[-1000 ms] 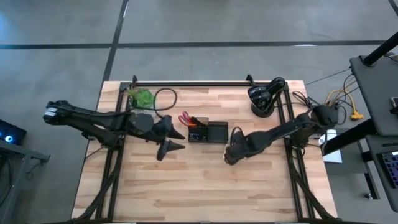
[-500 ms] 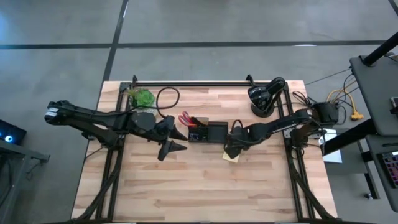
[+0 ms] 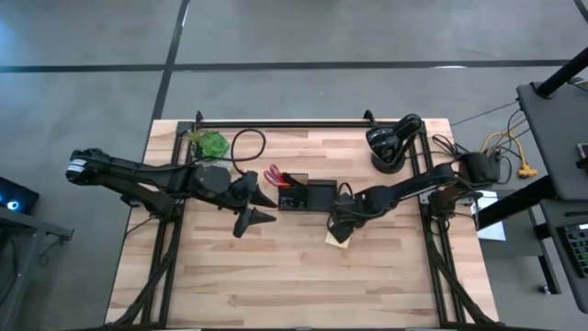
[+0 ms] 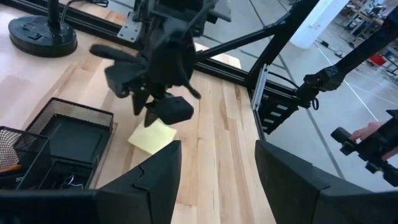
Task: Pick and place office supplies into organizer
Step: Put the yellow sticky note into the black desk organizer
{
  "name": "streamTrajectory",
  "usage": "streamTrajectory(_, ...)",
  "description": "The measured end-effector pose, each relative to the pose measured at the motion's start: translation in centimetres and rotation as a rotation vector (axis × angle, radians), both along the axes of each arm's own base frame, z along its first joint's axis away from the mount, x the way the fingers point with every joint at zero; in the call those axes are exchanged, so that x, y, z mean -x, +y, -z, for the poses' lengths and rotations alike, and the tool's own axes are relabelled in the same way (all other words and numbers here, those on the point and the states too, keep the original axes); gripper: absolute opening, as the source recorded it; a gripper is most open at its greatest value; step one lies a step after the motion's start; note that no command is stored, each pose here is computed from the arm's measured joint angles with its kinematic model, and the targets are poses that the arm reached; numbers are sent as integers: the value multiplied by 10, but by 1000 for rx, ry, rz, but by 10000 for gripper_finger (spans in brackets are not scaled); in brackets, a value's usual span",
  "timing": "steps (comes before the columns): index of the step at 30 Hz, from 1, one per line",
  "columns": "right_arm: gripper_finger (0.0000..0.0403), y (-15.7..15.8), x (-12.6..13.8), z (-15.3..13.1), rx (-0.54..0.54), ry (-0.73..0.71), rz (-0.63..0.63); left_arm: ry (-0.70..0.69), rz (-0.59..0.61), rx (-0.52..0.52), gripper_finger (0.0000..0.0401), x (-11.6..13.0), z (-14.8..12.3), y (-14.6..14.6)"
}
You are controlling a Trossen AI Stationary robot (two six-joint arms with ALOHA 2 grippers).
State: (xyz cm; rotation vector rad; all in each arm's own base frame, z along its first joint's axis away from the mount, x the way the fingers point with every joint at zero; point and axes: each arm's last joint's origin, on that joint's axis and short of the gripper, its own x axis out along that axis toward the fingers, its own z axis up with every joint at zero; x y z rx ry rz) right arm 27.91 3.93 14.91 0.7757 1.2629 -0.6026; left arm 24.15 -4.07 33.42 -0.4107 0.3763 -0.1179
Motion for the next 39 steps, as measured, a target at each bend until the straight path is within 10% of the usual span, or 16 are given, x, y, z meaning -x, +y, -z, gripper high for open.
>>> streamTrajectory(39,197,20,-6,19,-26,118,-51,44,0,-8,189,1,7,0)
